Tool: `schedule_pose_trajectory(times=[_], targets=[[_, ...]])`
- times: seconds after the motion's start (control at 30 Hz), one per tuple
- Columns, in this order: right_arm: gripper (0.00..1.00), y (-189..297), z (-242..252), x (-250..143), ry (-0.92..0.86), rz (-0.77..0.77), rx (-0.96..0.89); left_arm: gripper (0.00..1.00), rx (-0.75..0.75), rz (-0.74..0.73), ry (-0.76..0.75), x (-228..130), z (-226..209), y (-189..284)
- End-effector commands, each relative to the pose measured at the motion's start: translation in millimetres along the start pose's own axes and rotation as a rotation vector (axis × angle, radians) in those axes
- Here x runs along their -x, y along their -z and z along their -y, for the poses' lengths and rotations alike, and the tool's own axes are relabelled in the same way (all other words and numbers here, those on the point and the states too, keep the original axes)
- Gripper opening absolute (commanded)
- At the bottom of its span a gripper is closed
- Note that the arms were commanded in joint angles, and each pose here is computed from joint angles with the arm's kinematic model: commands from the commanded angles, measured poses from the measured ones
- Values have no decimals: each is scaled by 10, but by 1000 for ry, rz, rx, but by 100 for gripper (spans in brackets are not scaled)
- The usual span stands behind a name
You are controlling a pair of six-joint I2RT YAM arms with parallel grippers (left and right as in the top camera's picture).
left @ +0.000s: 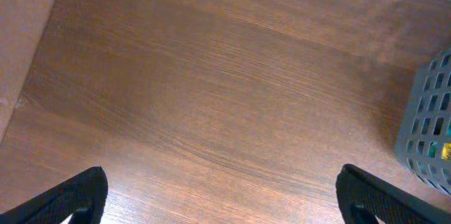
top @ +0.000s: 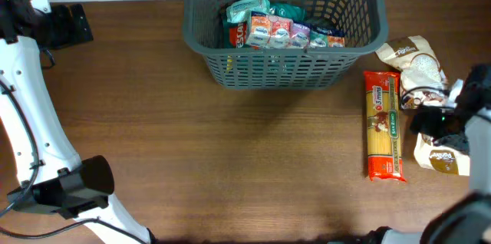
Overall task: Pack container
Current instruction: 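Reach the right gripper to the dried-mushroom bag and grasp it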
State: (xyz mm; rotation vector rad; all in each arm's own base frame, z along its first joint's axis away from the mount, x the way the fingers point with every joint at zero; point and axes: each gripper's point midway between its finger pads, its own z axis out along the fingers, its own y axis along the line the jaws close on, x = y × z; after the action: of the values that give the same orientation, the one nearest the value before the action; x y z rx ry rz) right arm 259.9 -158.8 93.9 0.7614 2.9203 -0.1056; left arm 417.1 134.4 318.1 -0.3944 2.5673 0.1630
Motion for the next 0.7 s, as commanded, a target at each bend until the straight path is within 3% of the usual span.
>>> schedule_pose_trajectory(times=[0.0, 0.67], targets=[[89, -257, -34, -19, -72, -75, 77, 99, 9, -7, 16, -7, -27, -23], [90, -412, 209, 622, -87, 138, -39, 99, 9, -7, 16, -7, -25, -23]])
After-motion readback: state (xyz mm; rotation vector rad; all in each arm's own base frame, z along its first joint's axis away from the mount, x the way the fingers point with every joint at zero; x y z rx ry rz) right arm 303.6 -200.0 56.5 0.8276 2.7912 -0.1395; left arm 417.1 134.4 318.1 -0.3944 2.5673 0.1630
